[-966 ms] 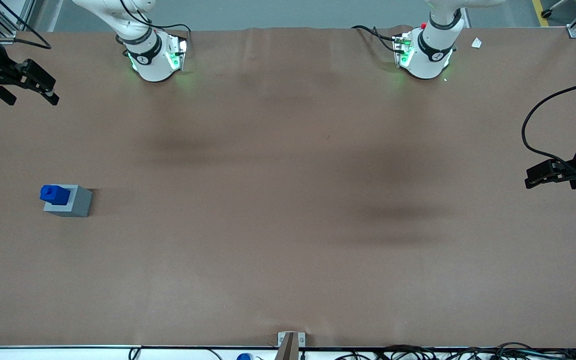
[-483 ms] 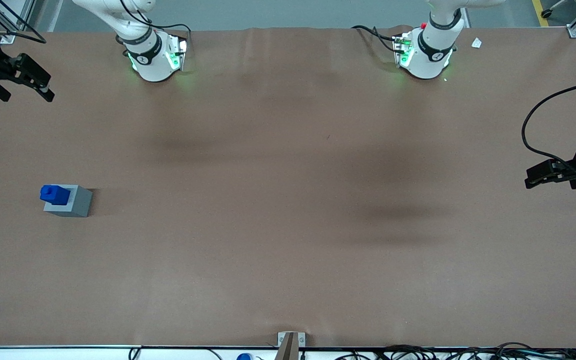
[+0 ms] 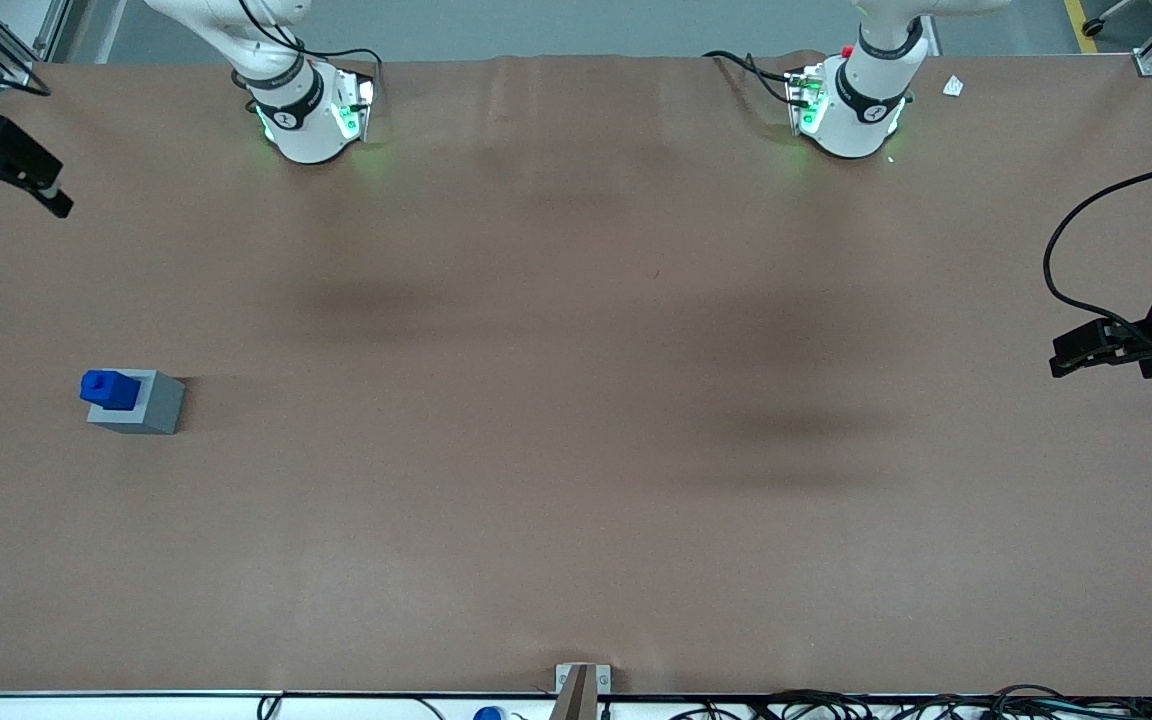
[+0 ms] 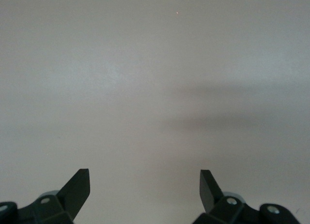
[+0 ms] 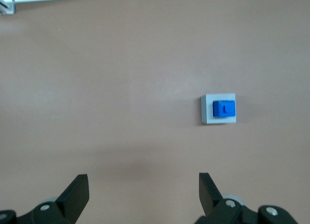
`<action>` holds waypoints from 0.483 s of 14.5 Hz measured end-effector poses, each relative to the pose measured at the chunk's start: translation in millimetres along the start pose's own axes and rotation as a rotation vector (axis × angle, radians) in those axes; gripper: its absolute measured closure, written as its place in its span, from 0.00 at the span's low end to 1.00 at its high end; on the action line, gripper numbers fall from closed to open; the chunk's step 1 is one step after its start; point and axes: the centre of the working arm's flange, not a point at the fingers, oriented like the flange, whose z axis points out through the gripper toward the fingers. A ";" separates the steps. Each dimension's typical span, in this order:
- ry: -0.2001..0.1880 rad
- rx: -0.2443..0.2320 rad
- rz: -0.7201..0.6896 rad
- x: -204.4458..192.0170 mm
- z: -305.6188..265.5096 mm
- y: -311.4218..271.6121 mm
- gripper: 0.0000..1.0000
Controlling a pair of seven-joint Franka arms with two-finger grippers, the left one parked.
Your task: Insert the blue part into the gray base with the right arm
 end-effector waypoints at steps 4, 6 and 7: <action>0.002 0.009 0.003 32.7 4.6 -0.4 0.00; -0.009 0.011 0.016 38.4 11.7 -3.9 0.00; -0.013 0.012 0.015 39.3 13.8 -7.5 0.00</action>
